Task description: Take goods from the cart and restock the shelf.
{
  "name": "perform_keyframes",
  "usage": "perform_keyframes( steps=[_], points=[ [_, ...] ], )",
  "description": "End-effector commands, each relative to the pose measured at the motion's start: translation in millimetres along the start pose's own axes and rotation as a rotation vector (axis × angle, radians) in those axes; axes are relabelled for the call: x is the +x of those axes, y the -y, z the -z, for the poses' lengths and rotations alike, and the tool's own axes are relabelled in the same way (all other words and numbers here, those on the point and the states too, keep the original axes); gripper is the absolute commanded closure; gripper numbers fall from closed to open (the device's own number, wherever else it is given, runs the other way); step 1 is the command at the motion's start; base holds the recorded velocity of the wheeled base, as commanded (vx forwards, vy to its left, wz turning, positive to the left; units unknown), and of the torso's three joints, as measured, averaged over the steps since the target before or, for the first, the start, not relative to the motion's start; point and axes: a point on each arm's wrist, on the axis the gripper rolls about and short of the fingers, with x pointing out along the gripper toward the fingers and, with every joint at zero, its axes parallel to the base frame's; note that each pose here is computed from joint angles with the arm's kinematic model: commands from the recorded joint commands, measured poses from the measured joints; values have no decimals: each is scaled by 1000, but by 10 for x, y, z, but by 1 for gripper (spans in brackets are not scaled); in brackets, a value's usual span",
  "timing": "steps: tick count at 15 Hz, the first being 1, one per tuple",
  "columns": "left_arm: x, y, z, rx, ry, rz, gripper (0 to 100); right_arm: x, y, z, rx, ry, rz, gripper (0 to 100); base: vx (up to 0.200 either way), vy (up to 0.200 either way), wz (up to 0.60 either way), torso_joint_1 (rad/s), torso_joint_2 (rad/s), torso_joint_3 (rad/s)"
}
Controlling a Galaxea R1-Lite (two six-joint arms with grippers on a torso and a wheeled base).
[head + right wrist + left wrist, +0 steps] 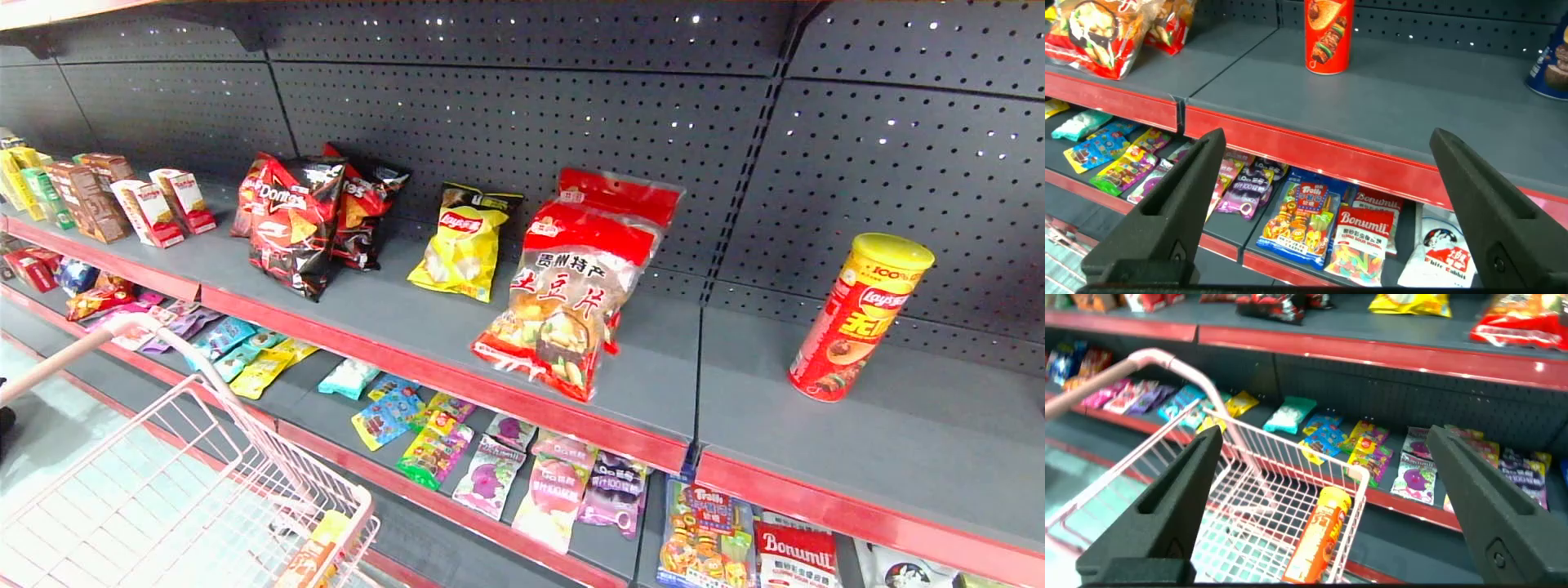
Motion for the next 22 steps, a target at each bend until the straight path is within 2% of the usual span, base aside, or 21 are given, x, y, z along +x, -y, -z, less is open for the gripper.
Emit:
perform_keyframes(
  steps=[1,8,9,10,11,12,13,14,15,16,18,19,22],
  points=[
    [1,0,-6,4,5,2,0,1,0,0,0,-1,1,0,0,0,0,0,0,0],
    [0,6,-14,20,16,31,0,1,0,0,1,-1,-1,0,0,0,0,0,0,0],
    [-23,2,-179,11,79,74,0,1,0,0,1,-1,1,0,0,0,0,0,0,0],
    [114,-64,-1149,-84,136,204,0,1,0,0,1,-1,1,0,0,0,0,0,0,0],
    [409,-107,-1861,-202,152,214,0,1,0,0,0,-1,1,0,0,0,0,0,0,0],
    [504,-144,-2381,-246,212,231,0,1,0,0,3,-1,1,0,0,0,0,0,0,0],
    [618,-153,-2452,-248,106,198,0,1,0,0,3,-1,1,0,0,0,0,0,0,0],
    [652,-168,-2361,-233,-34,132,0,1,0,0,3,-1,-1,0,0,0,0,0,0,0],
    [728,-195,-2205,-185,-224,52,0,1,0,0,1,-1,-1,0,0,0,0,0,0,0],
    [838,-228,-2126,-118,-405,22,0,1,0,0,-2,-1,-1,0,0,0,0,0,0,0],
    [1116,-283,-2002,-60,-666,-8,0,2,0,1,-3,-4,-3,0,0,0,0,0,0,0],
    [1310,-316,-1909,-31,-771,-31,0,2,0,-1,-3,-3,-3,0,0,0,0,0,0,0],
    [1622,-318,-1670,-28,-1001,10,0,1,0,0,-3,-1,-1,0,0,0,0,0,0,0]
  ],
)
